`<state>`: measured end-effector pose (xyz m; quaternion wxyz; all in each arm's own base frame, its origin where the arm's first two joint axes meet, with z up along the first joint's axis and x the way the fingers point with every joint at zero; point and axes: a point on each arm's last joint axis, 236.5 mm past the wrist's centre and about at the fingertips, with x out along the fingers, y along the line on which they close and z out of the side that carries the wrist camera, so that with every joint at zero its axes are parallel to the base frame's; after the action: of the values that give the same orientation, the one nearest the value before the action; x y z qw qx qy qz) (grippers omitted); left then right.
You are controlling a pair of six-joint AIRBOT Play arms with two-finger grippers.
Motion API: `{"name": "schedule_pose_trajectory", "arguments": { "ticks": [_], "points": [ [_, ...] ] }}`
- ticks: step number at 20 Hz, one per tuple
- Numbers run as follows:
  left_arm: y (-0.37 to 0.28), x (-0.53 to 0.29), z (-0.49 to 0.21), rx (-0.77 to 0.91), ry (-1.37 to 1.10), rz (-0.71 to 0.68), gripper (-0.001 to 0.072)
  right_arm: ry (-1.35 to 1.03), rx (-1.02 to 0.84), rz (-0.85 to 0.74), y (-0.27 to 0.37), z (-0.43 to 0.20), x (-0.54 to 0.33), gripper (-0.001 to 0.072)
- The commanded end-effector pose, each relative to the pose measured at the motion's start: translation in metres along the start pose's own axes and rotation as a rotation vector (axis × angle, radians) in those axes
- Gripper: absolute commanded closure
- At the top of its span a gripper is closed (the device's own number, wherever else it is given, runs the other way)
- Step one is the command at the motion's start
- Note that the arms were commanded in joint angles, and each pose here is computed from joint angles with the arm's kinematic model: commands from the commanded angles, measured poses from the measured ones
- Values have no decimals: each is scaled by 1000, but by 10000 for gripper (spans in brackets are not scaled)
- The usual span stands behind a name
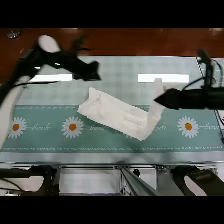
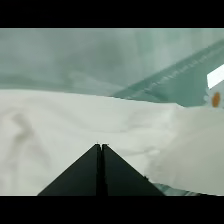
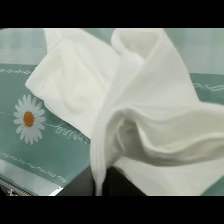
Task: Fold the shirts.
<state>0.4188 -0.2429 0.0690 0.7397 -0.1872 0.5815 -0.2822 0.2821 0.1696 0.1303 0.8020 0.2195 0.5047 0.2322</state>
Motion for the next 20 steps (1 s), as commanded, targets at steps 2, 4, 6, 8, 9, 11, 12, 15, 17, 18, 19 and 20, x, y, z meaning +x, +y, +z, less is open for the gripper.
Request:
{"name": "schedule_pose_trajectory", "arguments": {
  "ticks": [2, 4, 6, 8, 9, 11, 12, 15, 17, 18, 19, 20],
  "points": [
    [88, -137, -20, -91, -294, 194, 676, 115, -78, 94, 63, 12, 86, 676],
    [94, -153, -65, -90, -340, 223, 676, 176, -111, 107, 84, 14, 134, 676],
    [94, -143, -113, -88, -335, 228, 676, 229, -128, 123, 102, 13, 181, 676],
    [93, -126, -149, -108, -335, 200, 675, 274, -129, 148, 118, 13, 223, 676],
    [93, -117, -163, -122, -331, 182, 675, 293, -115, 177, 129, 12, 242, 676],
    [102, -104, -178, -149, -321, 181, 676, 332, -87, 215, 144, 4, 274, 675],
    [110, -98, -180, -163, -321, 193, 676, 352, -86, 215, 145, -2, 289, 632],
    [124, -87, -179, -203, -307, 200, 676, 424, -55, 191, 122, -11, 300, 93],
    [127, -82, -180, -203, -286, 202, 675, 472, -79, 205, 106, 5, 261, 93],
    [128, -82, -180, -204, -284, 204, 675, 472, -101, 203, 95, 21, 231, 93],
    [128, -82, -180, -204, -284, 204, 675, 449, -127, 163, 77, 42, 193, 93],
    [128, -82, -180, -204, -285, 205, 675, 405, -171, 78, 53, 63, 149, 93]
  ]
}}
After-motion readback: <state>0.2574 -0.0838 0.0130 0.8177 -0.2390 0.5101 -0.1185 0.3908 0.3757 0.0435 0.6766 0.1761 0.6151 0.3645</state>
